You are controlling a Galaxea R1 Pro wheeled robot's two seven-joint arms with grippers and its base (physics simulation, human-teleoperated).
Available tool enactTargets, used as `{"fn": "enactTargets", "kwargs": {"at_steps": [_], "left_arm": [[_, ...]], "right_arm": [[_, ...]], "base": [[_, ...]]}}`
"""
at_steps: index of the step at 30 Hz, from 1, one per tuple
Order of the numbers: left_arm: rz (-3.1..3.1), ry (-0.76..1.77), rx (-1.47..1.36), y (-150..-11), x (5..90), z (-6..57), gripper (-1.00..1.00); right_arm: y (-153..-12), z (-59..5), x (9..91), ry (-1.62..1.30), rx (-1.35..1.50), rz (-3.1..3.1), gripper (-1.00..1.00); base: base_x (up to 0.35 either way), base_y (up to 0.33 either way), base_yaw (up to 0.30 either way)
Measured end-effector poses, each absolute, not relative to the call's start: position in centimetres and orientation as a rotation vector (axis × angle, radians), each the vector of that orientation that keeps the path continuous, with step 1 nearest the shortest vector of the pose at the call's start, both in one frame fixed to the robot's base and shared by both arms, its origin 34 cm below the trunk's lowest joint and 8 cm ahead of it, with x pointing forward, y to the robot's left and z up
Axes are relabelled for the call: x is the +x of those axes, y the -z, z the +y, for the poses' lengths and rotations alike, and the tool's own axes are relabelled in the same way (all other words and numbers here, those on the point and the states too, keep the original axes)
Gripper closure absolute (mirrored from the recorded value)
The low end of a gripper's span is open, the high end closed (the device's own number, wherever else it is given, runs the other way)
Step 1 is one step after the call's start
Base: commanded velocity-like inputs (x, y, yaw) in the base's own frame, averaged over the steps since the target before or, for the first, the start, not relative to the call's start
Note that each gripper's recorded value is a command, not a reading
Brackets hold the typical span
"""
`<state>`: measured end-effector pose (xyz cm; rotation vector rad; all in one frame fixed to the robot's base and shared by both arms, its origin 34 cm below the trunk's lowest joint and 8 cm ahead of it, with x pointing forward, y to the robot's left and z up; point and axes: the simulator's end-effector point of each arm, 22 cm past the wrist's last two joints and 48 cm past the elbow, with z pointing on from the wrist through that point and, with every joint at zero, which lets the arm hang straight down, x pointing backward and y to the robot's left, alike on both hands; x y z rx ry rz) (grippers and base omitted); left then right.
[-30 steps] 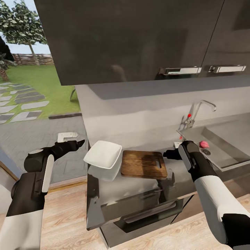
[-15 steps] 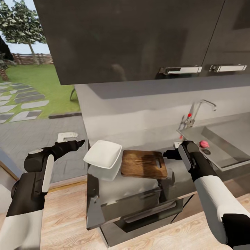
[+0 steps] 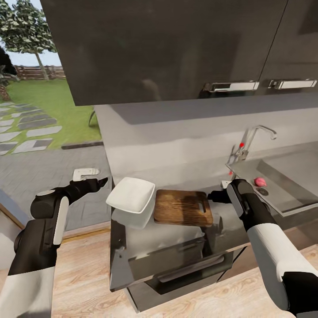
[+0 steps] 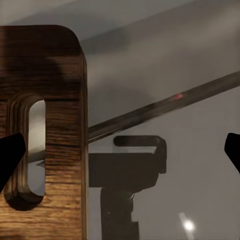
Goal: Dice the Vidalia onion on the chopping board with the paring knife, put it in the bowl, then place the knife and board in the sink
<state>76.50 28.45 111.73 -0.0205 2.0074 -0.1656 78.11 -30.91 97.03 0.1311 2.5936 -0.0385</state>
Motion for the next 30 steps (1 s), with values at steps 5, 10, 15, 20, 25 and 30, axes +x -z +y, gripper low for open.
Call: {"fn": "enactTargets", "kwargs": {"at_steps": [5,10,15,20,25,30], "left_arm": [[2.009,0.166,-0.021,-111.7,76.5,28.4,-1.00],[2.014,0.166,-0.021,-111.3,76.5,28.4,-1.00],[2.018,0.166,-0.021,-111.1,76.6,28.4,-1.00],[2.019,0.166,-0.022,-111.0,76.6,28.4,-1.00],[2.024,0.166,-0.022,-110.6,76.7,28.4,-1.00],[2.027,0.166,-0.022,-110.4,76.7,28.4,-1.00]], "right_arm": [[-97.0,-30.9,78.1,0.039,0.131,2.595,-1.00],[-96.7,-30.9,78.1,0.039,0.131,2.599,-1.00],[-96.4,-30.9,78.1,0.039,0.131,2.603,-1.00],[-96.3,-30.9,78.1,0.039,0.131,2.605,-1.00],[-95.9,-30.9,78.1,0.040,0.131,2.610,-1.00],[-95.8,-30.9,78.0,0.040,0.131,2.612,-1.00]], "base": [[0.000,0.000,0.000],[0.000,0.000,0.000],[0.000,0.000,0.000],[0.000,0.000,0.000],[0.000,0.000,0.000],[0.000,0.000,0.000]]}}
